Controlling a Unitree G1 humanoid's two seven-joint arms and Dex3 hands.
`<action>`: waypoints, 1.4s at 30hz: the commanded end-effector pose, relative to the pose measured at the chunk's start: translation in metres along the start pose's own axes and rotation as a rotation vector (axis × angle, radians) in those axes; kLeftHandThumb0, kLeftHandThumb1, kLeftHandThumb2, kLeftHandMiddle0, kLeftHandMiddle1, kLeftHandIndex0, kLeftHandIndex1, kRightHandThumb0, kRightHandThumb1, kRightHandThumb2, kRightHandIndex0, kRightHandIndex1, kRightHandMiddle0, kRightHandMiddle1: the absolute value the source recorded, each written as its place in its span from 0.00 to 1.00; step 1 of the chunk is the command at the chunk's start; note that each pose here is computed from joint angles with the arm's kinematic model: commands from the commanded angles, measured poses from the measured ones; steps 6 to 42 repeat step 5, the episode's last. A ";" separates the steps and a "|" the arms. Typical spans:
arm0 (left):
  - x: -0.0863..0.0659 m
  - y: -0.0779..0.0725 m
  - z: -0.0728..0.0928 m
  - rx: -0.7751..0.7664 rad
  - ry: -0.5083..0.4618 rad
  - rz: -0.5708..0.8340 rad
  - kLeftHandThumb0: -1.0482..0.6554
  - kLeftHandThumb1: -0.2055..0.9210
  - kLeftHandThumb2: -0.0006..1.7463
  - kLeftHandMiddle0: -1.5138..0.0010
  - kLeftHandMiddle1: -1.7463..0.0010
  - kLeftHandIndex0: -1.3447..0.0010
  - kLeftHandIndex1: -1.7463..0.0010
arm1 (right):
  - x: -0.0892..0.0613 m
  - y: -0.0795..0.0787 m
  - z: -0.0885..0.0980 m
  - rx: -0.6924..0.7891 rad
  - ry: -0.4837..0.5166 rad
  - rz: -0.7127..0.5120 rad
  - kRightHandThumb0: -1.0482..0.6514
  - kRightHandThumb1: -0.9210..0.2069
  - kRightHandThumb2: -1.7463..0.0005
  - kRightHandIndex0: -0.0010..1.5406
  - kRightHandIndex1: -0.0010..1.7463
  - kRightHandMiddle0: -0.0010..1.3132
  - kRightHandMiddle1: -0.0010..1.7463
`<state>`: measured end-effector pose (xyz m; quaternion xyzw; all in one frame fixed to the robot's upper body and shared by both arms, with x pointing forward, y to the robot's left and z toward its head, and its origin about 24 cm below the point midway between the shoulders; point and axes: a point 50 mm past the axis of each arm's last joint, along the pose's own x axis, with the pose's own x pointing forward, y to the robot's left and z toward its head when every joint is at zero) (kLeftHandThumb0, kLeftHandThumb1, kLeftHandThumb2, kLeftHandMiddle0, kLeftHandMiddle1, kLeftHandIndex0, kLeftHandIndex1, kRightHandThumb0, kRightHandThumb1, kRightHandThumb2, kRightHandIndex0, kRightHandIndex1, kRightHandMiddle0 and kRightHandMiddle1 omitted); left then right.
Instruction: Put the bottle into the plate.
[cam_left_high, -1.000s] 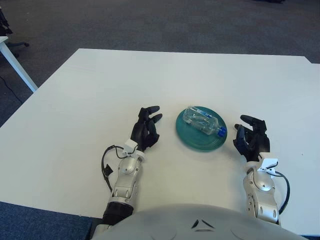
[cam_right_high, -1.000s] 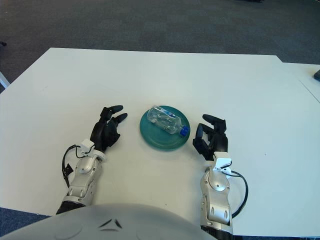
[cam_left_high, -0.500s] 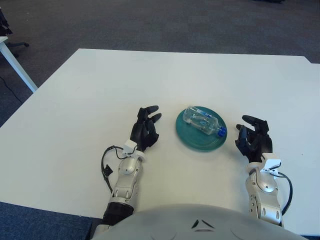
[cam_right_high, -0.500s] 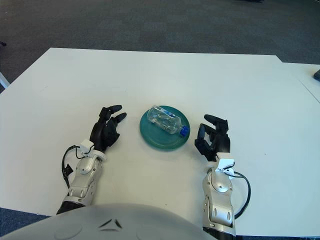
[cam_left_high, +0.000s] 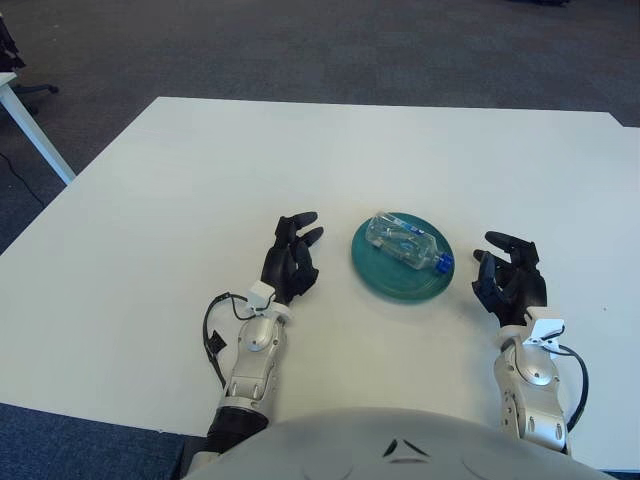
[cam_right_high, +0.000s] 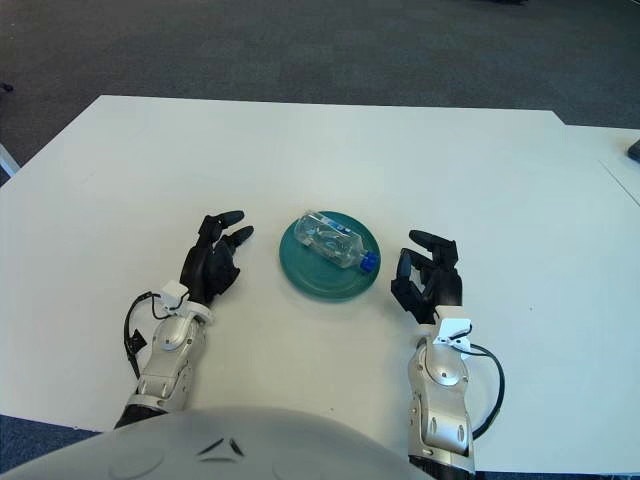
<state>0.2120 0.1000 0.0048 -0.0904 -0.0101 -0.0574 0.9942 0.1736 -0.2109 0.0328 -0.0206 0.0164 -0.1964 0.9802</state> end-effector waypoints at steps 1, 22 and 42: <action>-0.011 0.003 -0.017 -0.030 0.103 -0.001 0.32 1.00 0.51 0.74 0.63 0.91 0.37 | 0.001 -0.003 0.003 0.009 -0.011 -0.005 0.28 0.11 0.53 0.27 0.56 0.00 0.73; -0.010 0.005 -0.015 -0.048 0.047 -0.039 0.31 1.00 0.52 0.74 0.63 0.88 0.36 | 0.001 -0.003 0.002 0.004 -0.010 0.000 0.28 0.11 0.53 0.27 0.57 0.00 0.74; -0.010 0.005 -0.015 -0.048 0.047 -0.039 0.31 1.00 0.52 0.74 0.63 0.88 0.36 | 0.001 -0.003 0.002 0.004 -0.010 0.000 0.28 0.11 0.53 0.27 0.57 0.00 0.74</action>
